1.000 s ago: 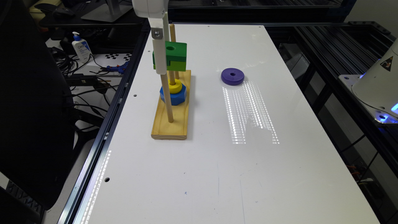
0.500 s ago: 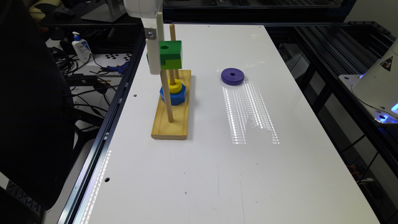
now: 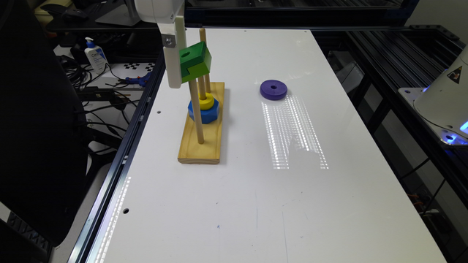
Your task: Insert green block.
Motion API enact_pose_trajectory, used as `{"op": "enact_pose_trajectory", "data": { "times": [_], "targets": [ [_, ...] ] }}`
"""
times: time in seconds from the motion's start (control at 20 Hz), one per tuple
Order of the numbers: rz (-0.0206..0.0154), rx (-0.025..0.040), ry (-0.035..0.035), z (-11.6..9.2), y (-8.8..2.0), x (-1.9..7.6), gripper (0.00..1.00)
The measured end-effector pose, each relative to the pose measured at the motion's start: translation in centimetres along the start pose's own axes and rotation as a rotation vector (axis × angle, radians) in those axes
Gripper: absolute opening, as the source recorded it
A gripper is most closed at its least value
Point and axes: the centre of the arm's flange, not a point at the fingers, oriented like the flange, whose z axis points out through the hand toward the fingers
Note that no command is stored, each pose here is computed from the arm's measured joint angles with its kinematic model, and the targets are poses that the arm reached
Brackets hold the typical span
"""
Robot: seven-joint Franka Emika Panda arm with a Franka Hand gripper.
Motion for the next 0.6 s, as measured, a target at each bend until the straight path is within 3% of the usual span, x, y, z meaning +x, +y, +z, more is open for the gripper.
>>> {"op": "enact_pose_trajectory", "data": {
  "times": [0.3,0.6],
  "targets": [
    [-0.0016,-0.0021,-0.0018,0.02,-0.04,-0.1,0.0],
    [-0.0033,-0.0202,-0.0125,-0.18,0.32,-0.5,0.0]
  ]
}}
